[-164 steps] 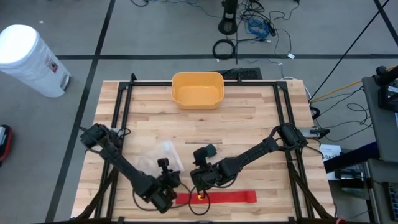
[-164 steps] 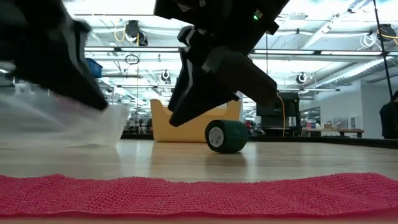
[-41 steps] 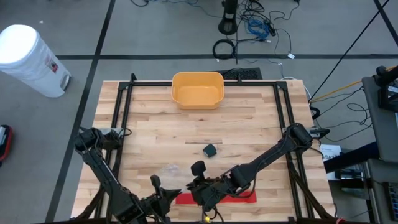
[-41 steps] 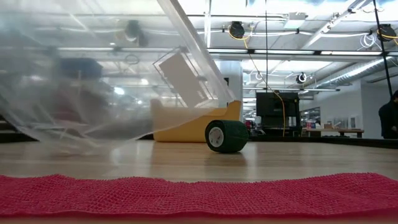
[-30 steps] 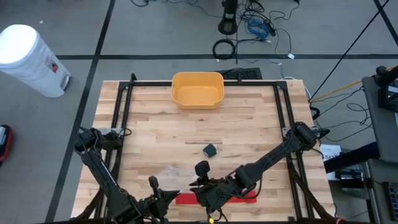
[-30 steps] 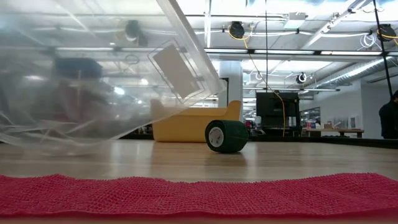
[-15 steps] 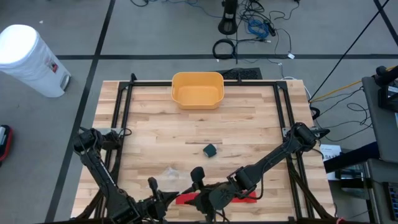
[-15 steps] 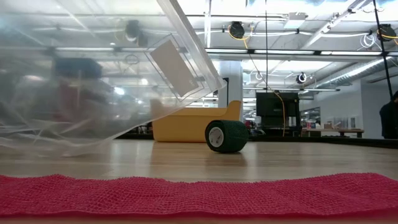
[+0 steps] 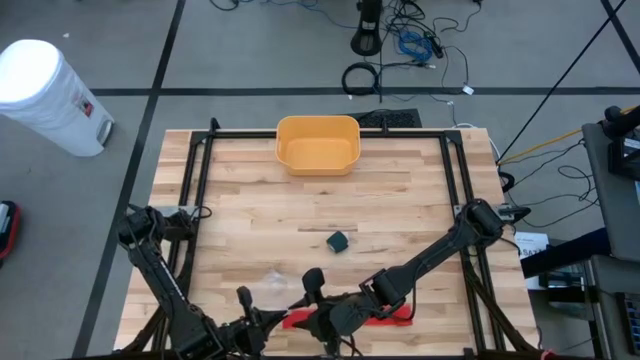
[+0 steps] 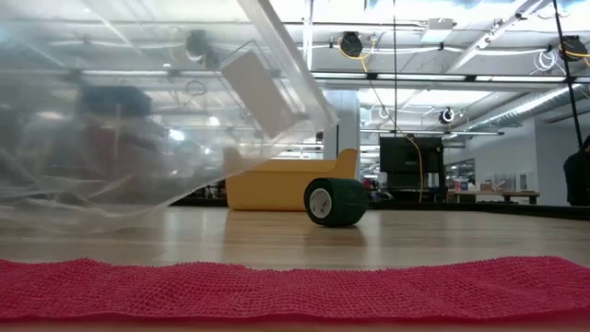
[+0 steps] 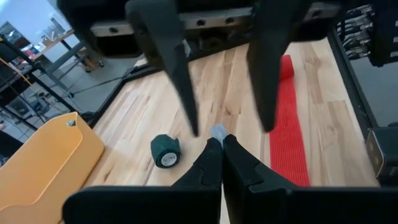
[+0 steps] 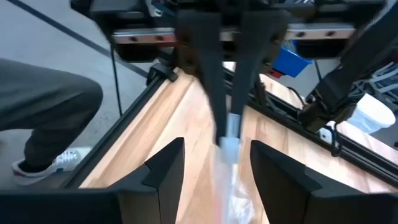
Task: Roll bandage
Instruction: Open the transparent zip bag
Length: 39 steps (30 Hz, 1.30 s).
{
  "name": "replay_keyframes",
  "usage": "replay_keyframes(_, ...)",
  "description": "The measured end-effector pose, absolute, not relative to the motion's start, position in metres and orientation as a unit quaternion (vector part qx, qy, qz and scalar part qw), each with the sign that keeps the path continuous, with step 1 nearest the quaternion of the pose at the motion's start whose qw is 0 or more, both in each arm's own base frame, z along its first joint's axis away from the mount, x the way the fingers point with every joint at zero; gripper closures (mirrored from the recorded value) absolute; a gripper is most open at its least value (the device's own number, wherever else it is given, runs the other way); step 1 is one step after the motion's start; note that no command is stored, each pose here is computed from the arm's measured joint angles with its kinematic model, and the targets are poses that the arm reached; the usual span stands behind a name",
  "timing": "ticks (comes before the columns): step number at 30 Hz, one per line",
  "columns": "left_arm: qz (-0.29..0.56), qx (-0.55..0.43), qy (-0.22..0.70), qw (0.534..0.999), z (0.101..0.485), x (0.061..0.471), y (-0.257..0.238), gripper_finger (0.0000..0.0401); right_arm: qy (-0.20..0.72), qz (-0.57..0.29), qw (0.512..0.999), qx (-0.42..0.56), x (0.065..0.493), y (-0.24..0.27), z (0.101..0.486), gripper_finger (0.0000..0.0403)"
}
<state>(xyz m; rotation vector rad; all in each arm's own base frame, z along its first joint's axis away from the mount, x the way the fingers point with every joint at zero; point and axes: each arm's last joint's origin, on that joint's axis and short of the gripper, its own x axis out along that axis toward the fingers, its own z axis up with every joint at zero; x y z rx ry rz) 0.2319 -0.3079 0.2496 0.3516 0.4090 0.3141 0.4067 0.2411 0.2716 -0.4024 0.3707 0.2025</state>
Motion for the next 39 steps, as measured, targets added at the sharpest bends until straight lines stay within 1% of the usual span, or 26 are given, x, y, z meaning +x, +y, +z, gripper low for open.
replay_keyframes(3, 0.155, 0.174, 0.201, 0.952, 0.2497, 0.2318, -0.3079, 0.0401, 0.184, 0.095, 0.960, -0.190, 0.4086, 0.2380, 0.2716, 0.0242)
replay_keyframes(8, 0.154, 0.174, 0.201, 0.952, 0.2497, 0.2310, -0.3085, 0.0401, 0.186, 0.094, 0.960, -0.187, 0.4109, 0.2363, 0.2692, 0.0278)
replay_keyframes(19, 0.148, 0.183, 0.205, 0.950, 0.2496, 0.2308, -0.3090, 0.0401, 0.188, 0.118, 0.957, -0.188, 0.4117, 0.2364, 0.2677, 0.0391)
replay_keyframes(21, 0.147, 0.183, 0.206, 0.950, 0.2495, 0.2307, -0.3090, 0.0401, 0.189, 0.118, 0.956, -0.190, 0.4117, 0.2362, 0.2673, 0.0396)
replay_keyframes(25, 0.145, 0.185, 0.205, 0.950, 0.2495, 0.2296, -0.3098, 0.0401, 0.190, 0.119, 0.956, -0.189, 0.4117, 0.2363, 0.2673, 0.0391)
replay_keyframes(39, 0.145, 0.190, 0.196, 0.951, 0.2499, 0.2243, -0.3134, 0.0401, 0.195, 0.119, 0.955, -0.190, 0.4111, 0.2357, 0.2669, 0.0394)
